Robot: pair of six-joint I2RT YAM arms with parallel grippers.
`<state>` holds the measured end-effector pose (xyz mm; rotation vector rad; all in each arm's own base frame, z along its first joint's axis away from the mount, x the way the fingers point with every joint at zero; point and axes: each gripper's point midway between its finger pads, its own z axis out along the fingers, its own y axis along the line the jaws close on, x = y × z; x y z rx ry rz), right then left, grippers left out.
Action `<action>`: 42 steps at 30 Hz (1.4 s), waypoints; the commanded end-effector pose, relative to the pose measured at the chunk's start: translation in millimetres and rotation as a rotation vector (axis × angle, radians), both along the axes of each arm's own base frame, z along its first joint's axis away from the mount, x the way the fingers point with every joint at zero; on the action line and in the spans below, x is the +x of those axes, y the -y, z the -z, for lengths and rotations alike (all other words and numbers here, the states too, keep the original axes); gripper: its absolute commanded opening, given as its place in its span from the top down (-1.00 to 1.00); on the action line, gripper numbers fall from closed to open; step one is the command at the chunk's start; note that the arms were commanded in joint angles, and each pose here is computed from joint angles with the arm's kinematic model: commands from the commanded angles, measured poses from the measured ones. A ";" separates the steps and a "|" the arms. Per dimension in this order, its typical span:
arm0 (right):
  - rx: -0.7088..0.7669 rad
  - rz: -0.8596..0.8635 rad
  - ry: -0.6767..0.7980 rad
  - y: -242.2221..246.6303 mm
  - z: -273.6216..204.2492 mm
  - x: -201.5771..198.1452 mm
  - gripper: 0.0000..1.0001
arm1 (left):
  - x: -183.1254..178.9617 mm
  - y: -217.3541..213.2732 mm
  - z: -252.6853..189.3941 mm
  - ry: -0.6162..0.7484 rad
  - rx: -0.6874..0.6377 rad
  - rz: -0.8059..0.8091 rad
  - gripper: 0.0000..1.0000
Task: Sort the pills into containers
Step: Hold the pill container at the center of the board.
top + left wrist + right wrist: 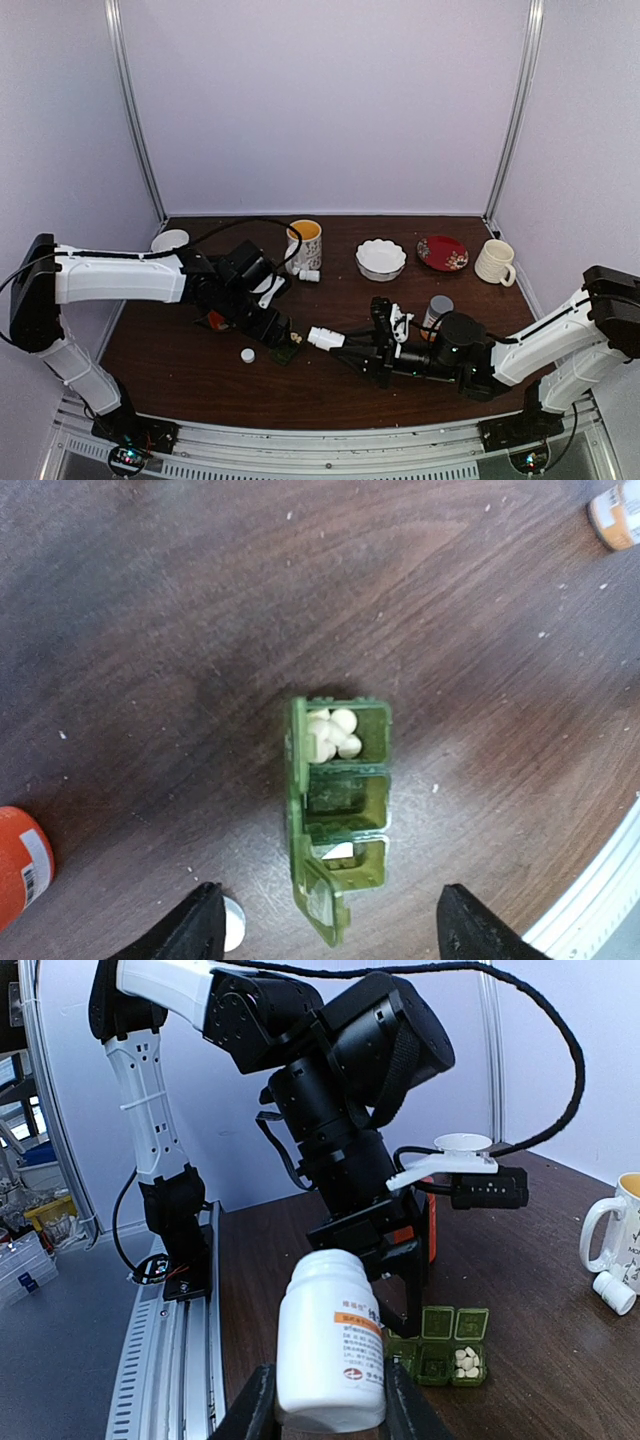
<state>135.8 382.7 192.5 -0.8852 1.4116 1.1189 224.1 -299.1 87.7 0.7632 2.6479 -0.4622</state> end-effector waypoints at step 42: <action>-0.034 0.029 0.002 -10.3 3.9 7.9 1.00 | 13.0 2.5 21.0 -0.015 0.129 0.035 0.91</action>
